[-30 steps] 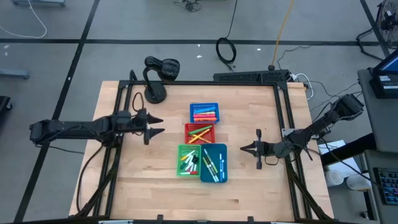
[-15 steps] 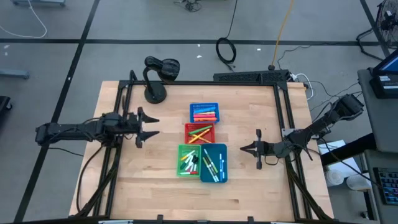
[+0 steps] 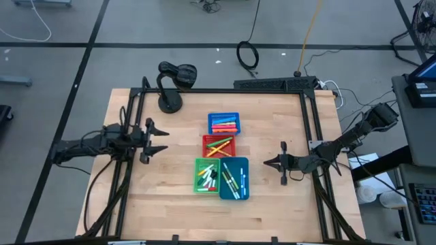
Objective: Pick & Place Markers
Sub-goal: Return to Home Position
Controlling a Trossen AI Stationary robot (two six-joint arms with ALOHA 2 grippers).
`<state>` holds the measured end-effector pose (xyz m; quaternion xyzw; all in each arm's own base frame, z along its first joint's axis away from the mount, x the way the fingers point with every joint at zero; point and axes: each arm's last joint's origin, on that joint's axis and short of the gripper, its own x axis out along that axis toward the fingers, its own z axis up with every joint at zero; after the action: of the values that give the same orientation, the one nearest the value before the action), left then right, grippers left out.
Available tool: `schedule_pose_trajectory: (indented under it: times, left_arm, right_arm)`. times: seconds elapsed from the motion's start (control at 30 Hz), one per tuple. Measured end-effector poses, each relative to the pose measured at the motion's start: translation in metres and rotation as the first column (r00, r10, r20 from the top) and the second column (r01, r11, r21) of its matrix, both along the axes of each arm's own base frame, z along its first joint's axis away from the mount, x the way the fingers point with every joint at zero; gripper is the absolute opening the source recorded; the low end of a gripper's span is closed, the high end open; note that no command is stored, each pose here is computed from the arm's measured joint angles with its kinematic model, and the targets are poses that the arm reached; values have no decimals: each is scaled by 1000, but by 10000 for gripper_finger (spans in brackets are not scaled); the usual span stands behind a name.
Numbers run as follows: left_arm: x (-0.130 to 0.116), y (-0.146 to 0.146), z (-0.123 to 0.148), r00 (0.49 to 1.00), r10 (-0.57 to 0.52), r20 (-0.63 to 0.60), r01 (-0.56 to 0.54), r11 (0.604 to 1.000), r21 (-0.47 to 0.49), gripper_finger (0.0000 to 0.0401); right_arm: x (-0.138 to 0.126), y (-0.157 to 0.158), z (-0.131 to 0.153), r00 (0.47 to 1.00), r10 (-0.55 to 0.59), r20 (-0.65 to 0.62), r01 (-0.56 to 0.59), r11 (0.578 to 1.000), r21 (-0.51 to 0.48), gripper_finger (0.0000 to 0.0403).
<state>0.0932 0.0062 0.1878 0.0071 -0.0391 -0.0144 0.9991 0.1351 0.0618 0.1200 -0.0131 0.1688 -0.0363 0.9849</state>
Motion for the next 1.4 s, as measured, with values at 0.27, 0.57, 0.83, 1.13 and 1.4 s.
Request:
schedule_pose_trajectory:
  times: [0.27, 0.57, 0.83, 1.13, 1.4]
  left_arm:
    - [4, 1, -16, 999, 6, -36, -6, 1000, 5, 268]
    - [4, 1, -17, 999, 5, -42, -6, 1000, -18, 254]
    - [4, 1, -15, 1000, 5, -27, -5, 1000, -16, 257]
    - [4, 1, -15, 1000, 5, -25, -6, 1000, -16, 267]
    - [4, 1, -15, 1000, 5, -24, -6, 1000, -16, 252]
  right_arm:
    - [2, 1, 7, 998, -3, 70, 0, 999, 49, 0]
    - [2, 1, 6, 998, -3, 65, 0, 999, 46, 0]
    - [1, 2, 18, 988, 36, 147, -38, 999, 10, 0]
    - [-6, -1, 24, 978, 153, 142, -155, 988, 0, 0]
    - [-15, -6, 37, 961, 167, 221, -163, 986, -33, 0]
